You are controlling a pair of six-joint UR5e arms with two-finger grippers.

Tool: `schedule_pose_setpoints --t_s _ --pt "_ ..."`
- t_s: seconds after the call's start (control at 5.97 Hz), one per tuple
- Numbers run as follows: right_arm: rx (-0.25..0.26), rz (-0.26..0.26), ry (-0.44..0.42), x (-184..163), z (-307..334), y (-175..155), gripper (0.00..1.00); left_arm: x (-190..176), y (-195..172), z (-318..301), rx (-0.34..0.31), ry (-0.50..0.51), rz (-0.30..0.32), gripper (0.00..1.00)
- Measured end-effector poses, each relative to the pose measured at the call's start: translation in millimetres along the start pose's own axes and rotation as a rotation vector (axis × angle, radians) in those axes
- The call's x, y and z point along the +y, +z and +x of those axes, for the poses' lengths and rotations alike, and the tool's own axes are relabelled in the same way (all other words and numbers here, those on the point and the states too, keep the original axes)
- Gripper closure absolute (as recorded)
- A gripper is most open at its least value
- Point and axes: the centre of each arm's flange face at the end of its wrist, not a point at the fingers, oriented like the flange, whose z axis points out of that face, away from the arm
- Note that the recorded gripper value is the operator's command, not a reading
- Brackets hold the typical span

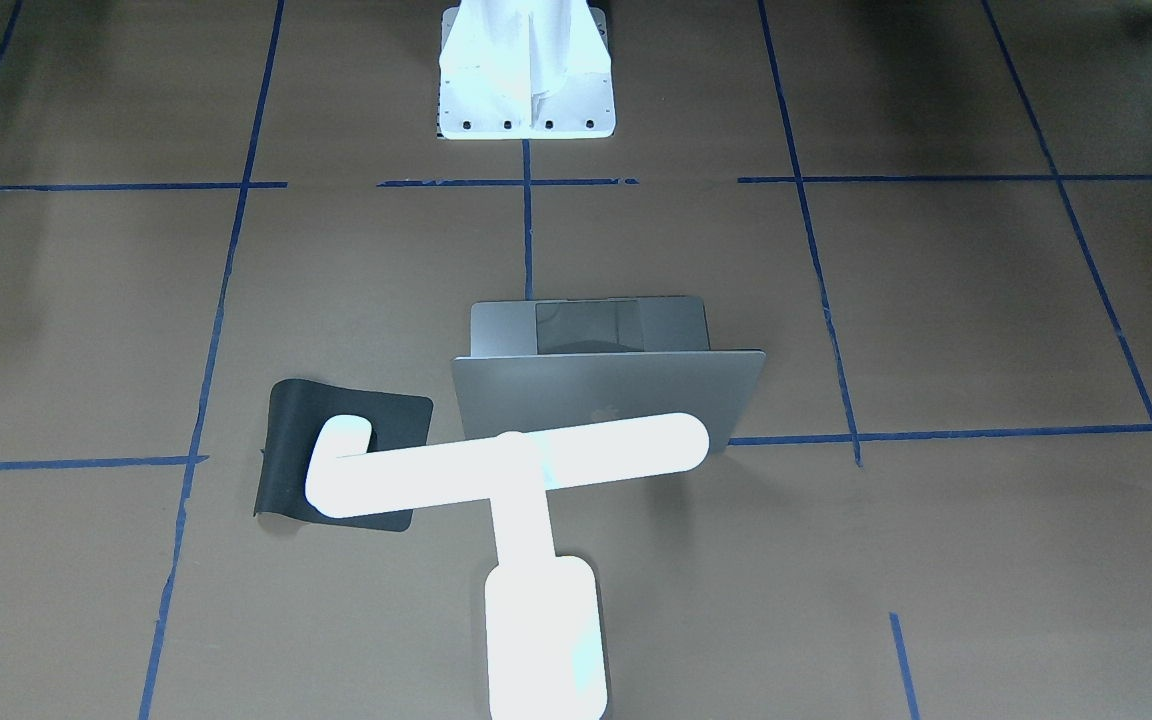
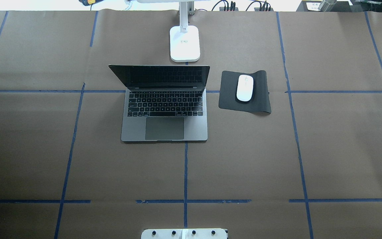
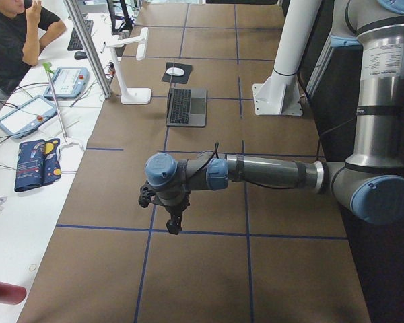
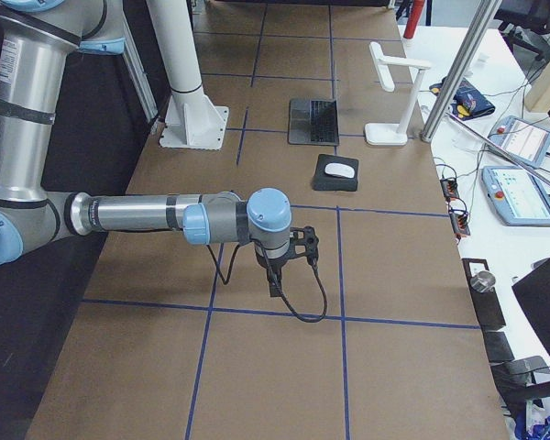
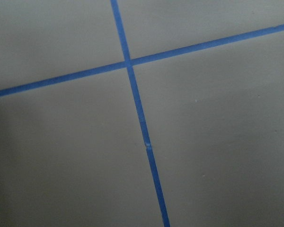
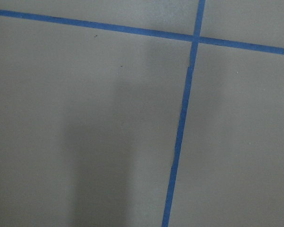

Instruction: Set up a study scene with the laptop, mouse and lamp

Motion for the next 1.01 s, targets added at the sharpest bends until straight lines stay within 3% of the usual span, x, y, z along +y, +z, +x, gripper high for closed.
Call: schedule_pose_setpoints --t_s 0.34,0.5,1.01 --pt "0.097 -0.039 -0.023 6 10 11 0.00 -2 6 -3 0.000 -0.005 -0.012 0.00" --pt "0.108 -0.057 -0.022 10 15 18 0.00 -3 5 -2 -0.003 -0.002 -0.010 0.00" --pt "0.010 -0.071 -0.019 15 15 30 0.00 0 6 -2 -0.003 0.018 0.003 0.00"
